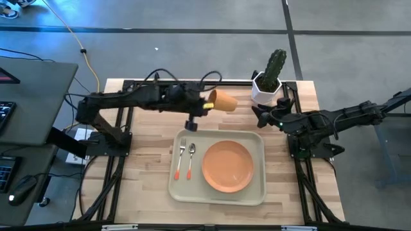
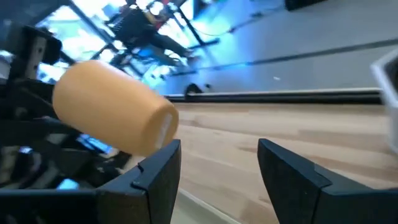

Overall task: Pick and place plate/cup/fork/spoon on tray
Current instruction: Put the orange cup on the light brown serving tray to the top right of orange plate

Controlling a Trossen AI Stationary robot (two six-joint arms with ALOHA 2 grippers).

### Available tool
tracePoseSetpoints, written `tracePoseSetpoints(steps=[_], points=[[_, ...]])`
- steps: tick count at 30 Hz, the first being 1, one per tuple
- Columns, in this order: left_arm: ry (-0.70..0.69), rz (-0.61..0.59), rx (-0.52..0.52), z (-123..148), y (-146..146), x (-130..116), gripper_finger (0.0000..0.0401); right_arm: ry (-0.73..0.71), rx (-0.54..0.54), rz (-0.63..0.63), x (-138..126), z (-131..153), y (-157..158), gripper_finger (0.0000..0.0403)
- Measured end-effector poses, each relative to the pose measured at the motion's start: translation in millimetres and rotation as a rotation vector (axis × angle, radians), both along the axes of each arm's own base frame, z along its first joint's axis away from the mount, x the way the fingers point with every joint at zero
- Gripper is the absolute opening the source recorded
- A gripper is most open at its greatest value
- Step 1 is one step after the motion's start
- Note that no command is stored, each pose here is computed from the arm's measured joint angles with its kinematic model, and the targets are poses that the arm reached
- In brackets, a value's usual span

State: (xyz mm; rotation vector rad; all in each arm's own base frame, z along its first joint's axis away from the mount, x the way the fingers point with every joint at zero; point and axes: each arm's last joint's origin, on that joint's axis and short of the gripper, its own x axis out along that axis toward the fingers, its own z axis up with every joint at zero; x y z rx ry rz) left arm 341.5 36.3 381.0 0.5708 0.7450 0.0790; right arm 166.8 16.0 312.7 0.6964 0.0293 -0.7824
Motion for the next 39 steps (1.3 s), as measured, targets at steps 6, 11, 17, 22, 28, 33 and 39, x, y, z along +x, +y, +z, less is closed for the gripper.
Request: tracePoseSetpoints(steps=[6, 11, 17, 22, 28, 33, 39], points=[[0.055, -0.100, 0.223, 14.2, -16.4, -20.4, 0.0000, -0.081, -0.048, 0.148, 24.3, 11.2, -0.9, 0.0204], [0.055, -0.172, 0.298, 25.0, -24.2, -32.8, 0.0000, -0.083, -0.122, 0.289, 46.5, 14.2, 1.2, 0.0204], [0.158, -0.249, 0.447, 24.7, -29.9, -40.7, 0.0000, 0.028, -0.260, 0.348, 66.2, 42.8, 7.4, 0.0204], [0.297, -0.364, 0.597, 15.4, -35.9, -38.6, 0.0000, 0.229, -0.493, 0.412, 77.7, 83.9, 9.3, 0.0204], [0.384, -0.565, 0.803, 12.8, -49.7, -36.3, 0.0000, 0.435, -0.833, 0.635, 93.0, 132.9, 12.7, 0.0204], [0.402, -0.634, 0.869, 6.1, -54.0, -24.7, 0.0000, 0.556, -0.791, 0.880, 112.8, 154.2, 6.1, 0.0204], [0.424, -0.688, 0.907, -4.4, -57.6, -11.3, 0.0000, 0.697, -0.711, 1.111, 134.8, 163.5, 0.2, 0.0204]])
